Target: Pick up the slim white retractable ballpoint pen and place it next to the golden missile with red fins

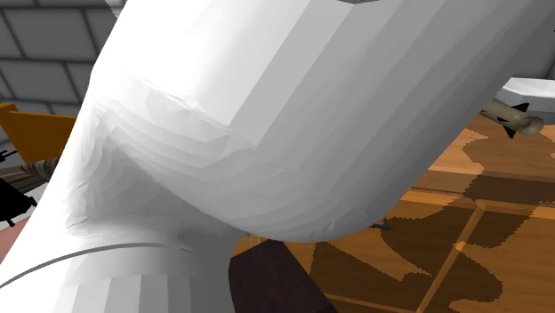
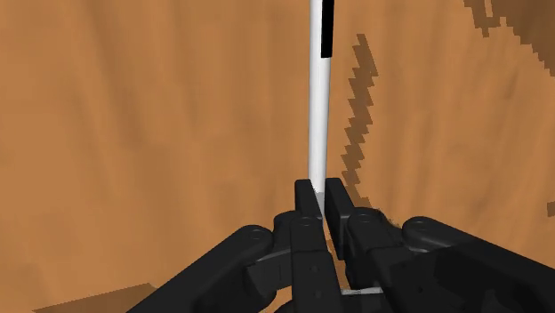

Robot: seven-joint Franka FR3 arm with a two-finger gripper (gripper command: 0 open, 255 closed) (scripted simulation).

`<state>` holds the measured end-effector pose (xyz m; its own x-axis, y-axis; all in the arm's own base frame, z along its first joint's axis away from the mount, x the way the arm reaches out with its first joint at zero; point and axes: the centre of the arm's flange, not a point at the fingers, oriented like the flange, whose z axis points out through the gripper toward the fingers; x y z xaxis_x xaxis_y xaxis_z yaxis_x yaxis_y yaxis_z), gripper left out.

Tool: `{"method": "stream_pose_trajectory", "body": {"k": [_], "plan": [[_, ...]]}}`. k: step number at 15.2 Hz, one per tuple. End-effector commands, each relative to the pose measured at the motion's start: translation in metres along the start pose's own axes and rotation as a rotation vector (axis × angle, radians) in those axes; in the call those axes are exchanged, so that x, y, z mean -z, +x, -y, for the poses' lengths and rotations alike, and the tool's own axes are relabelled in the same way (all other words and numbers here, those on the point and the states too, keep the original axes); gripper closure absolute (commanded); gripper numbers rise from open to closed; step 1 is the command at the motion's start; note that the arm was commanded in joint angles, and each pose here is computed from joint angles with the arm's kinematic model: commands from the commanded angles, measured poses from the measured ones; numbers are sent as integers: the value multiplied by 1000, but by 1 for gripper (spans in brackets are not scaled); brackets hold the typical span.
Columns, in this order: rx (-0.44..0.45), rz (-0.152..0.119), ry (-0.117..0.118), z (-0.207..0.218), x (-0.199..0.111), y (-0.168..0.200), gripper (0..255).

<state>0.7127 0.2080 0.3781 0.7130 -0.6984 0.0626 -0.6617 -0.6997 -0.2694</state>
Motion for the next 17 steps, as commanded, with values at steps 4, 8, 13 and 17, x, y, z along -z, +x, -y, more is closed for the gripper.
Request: {"method": "stream_pose_trajectory", "body": {"k": [4,8,13,17], "plan": [[0,0,0,-8,-27,-2,255],[0,0,0,-8,-27,-2,255],[0,0,0,-7,-27,-2,0],[0,0,0,-7,-27,-2,0]]}}
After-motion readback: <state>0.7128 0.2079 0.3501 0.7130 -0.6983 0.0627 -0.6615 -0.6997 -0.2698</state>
